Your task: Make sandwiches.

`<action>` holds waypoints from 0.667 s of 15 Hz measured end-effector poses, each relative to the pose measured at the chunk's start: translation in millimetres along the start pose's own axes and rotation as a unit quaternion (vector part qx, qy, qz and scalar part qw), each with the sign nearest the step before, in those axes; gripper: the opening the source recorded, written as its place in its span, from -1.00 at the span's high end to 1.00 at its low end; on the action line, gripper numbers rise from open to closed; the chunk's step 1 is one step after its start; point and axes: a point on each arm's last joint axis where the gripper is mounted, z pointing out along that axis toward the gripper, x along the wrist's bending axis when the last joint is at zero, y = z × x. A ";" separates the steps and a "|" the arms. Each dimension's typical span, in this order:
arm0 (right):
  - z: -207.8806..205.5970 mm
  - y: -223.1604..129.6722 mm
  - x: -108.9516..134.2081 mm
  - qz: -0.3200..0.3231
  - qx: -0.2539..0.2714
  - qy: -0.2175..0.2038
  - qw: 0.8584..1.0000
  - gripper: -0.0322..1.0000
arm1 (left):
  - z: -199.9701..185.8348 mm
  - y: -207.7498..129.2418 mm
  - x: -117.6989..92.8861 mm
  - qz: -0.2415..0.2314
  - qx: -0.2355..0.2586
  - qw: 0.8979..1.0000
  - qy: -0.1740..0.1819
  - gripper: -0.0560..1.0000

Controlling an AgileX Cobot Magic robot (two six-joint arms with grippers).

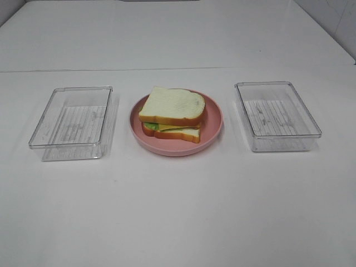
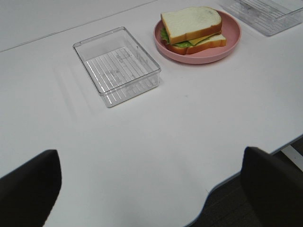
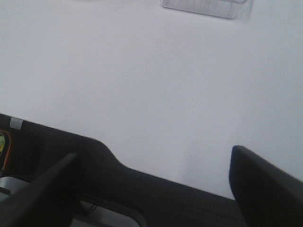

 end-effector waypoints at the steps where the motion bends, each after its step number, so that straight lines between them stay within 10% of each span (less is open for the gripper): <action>1: -2.8 -12.8 0.4 -0.010 -0.023 0.000 1.000 -0.59 | 0.0 0.0 0.0 0.000 0.000 1.000 0.000 -0.95; 10: -23.2 -40.6 3.0 -0.065 -0.130 -0.005 0.989 -0.55 | 0.0 0.0 0.0 0.000 0.000 1.000 0.000 -0.95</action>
